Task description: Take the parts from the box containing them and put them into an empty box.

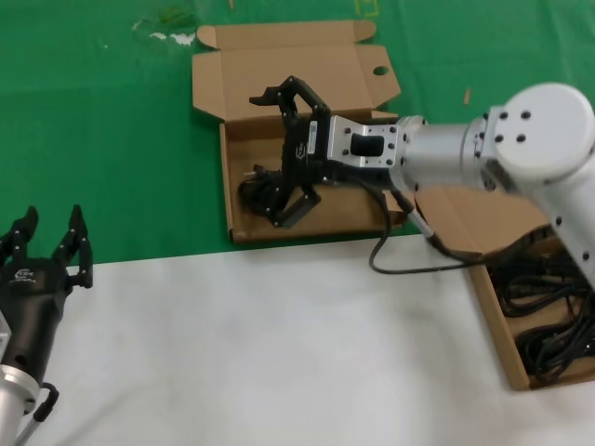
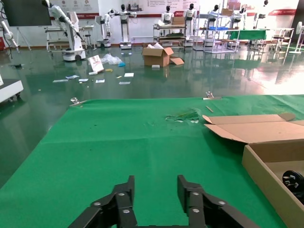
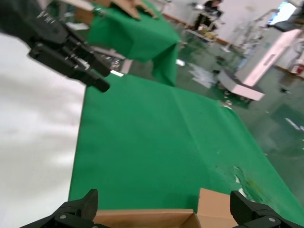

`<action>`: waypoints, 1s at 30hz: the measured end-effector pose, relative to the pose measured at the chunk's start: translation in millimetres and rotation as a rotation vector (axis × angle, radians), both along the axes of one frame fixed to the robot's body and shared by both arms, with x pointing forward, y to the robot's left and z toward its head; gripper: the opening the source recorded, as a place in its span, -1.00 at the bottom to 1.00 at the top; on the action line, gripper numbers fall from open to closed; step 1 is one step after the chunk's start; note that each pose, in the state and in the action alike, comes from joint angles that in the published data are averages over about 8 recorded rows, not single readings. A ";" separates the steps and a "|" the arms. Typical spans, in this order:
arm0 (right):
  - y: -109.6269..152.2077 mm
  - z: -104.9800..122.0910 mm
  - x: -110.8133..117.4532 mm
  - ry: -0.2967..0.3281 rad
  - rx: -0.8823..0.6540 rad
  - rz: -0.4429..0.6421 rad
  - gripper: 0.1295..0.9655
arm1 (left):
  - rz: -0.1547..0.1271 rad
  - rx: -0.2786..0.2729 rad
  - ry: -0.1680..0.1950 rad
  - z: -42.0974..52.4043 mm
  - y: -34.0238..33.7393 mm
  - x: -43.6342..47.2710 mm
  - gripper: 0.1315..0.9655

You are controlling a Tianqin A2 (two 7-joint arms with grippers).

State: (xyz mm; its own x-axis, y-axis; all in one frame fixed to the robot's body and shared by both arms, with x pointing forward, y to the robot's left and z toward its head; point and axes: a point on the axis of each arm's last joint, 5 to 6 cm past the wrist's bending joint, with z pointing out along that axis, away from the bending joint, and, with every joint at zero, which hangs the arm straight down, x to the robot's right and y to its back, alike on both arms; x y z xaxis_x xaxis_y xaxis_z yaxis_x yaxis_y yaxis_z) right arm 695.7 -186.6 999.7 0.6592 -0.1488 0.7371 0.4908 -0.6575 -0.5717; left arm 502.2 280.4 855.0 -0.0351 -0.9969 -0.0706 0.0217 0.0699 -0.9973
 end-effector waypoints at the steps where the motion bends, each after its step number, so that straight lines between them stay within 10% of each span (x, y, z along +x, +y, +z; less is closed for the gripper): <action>1: 0.1 -3.3 -1.8 0.001 0.019 -0.009 0.95 | 0.000 0.000 0.000 0.0 0.0 0.0 -0.56; 30: -21.8 -84.6 -70.0 0.051 0.524 -0.363 1.00 | 0.000 0.000 0.000 0.0 0.0 0.0 0.71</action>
State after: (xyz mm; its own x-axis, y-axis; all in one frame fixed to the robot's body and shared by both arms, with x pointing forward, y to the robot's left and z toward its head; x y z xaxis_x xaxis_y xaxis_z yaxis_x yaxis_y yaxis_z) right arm 625.7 -208.4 915.1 0.5315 -0.7012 0.4752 0.2531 -0.4039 -0.8791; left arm 502.2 280.4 855.0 -0.0351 -0.9969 -0.0709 0.0218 0.0702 -0.9973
